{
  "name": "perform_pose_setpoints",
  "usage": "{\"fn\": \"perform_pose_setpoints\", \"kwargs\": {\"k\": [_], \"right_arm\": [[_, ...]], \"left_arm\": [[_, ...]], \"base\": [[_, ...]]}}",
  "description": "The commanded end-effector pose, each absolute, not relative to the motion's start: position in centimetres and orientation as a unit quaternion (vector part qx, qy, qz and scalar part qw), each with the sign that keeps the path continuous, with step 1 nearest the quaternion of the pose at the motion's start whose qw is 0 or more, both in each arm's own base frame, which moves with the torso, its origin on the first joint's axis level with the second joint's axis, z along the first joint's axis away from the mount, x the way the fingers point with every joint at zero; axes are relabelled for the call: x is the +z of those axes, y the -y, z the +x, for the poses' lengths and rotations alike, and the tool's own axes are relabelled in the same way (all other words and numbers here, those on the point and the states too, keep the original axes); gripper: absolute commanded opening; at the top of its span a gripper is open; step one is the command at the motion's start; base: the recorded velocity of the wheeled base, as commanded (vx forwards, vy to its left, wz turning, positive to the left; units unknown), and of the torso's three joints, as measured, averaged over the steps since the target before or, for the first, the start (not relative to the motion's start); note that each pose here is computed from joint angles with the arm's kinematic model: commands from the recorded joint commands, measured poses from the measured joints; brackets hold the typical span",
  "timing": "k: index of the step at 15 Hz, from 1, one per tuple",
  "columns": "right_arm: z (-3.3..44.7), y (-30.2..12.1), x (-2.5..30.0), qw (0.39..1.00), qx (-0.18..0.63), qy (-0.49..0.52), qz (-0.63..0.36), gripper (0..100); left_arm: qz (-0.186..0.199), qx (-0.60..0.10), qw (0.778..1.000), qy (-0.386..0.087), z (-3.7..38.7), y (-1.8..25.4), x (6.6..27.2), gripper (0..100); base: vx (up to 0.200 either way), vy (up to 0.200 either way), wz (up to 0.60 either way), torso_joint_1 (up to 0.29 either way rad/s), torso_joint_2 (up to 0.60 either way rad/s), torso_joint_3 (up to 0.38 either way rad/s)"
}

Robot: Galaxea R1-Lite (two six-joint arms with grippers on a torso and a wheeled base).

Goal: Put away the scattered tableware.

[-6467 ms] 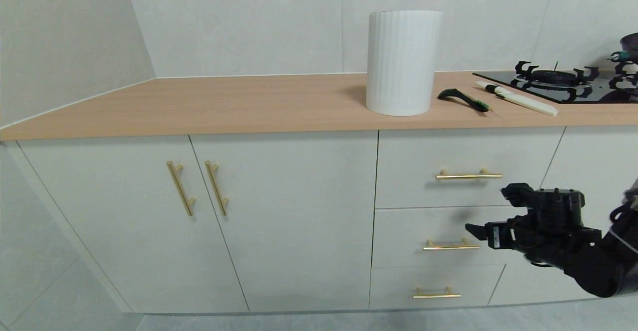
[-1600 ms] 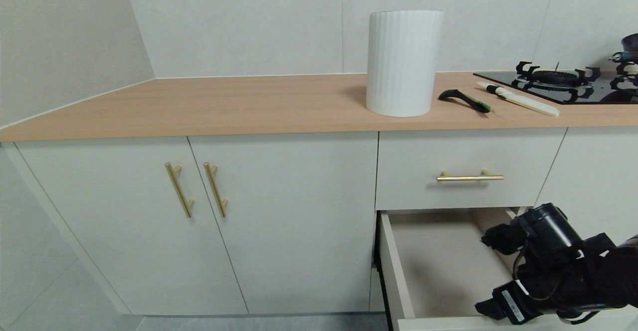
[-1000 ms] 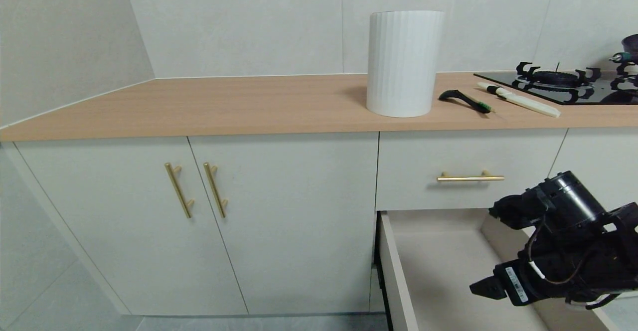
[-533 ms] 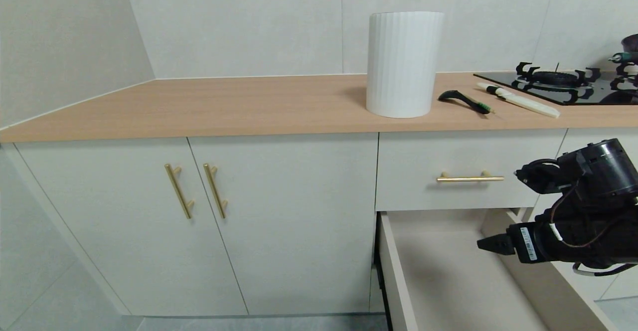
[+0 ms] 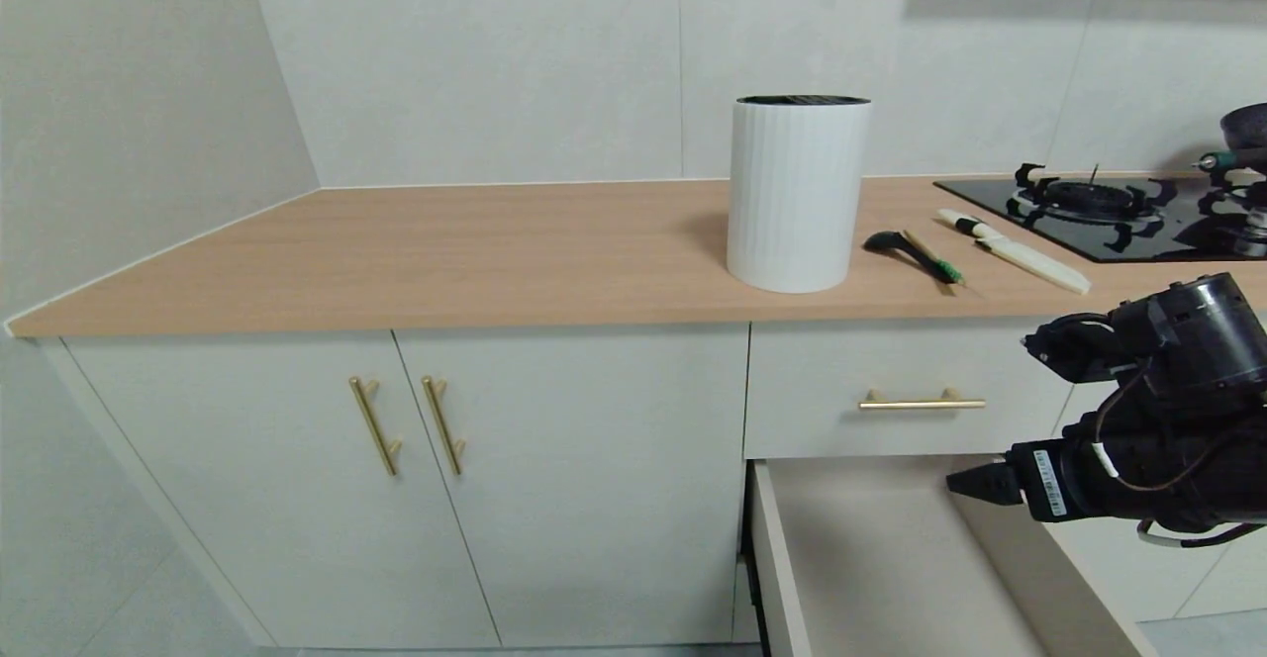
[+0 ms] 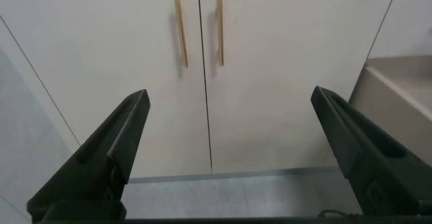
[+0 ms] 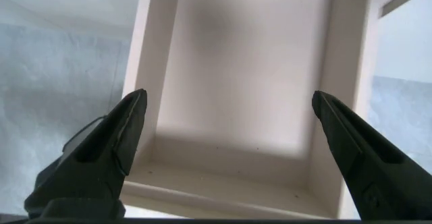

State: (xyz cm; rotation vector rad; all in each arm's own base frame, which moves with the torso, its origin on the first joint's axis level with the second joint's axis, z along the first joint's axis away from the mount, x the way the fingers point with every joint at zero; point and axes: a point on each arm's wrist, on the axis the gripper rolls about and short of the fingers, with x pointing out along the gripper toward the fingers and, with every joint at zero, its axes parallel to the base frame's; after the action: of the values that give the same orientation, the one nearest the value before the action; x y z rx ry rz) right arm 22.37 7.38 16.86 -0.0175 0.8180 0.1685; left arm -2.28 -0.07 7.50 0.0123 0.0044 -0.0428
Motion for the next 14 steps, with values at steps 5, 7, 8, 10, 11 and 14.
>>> {"fn": "perform_pose_setpoints", "kwargs": {"k": [5,7,8,10,11,14], "right_arm": [[22.4,-7.4,16.8,0.914,0.081,-0.398,-0.009,100],[22.4,-7.4,16.7,0.913,0.082,-0.4,-0.009,100],[22.4,-7.4,16.7,0.913,0.082,-0.4,-0.009,100],[22.5,-7.4,16.8,0.915,0.082,-0.395,-0.009,100],[22.7,-7.5,17.1,0.921,0.084,-0.38,-0.005,100],[25.4,-8.1,19.5,0.95,0.089,-0.299,0.01,100]], "left_arm": [[0.006,-0.021,1.0,-0.002,-2.3,0.1,7.5,100],[0.006,-0.021,1.0,-0.002,-2.3,0.1,7.5,100],[0.006,-0.021,1.0,-0.002,-2.3,0.1,7.5,100],[0.006,-0.021,1.0,-0.002,-2.3,0.1,7.5,100],[0.006,-0.021,1.0,-0.002,-2.3,0.1,7.5,100],[0.006,-0.021,1.0,-0.002,-2.3,0.1,7.5,100]], "base": [[0.0,0.0,0.0,0.181,-0.48,-0.289],[0.0,0.0,0.0,0.202,-0.49,-0.281],[0.0,0.0,0.0,0.212,-0.5,-0.281],[0.0,0.0,0.0,0.193,-0.45,-0.256],[0.0,0.0,0.0,0.105,-0.22,-0.115],[0.0,0.0,0.0,0.032,-0.07,-0.036]]}}
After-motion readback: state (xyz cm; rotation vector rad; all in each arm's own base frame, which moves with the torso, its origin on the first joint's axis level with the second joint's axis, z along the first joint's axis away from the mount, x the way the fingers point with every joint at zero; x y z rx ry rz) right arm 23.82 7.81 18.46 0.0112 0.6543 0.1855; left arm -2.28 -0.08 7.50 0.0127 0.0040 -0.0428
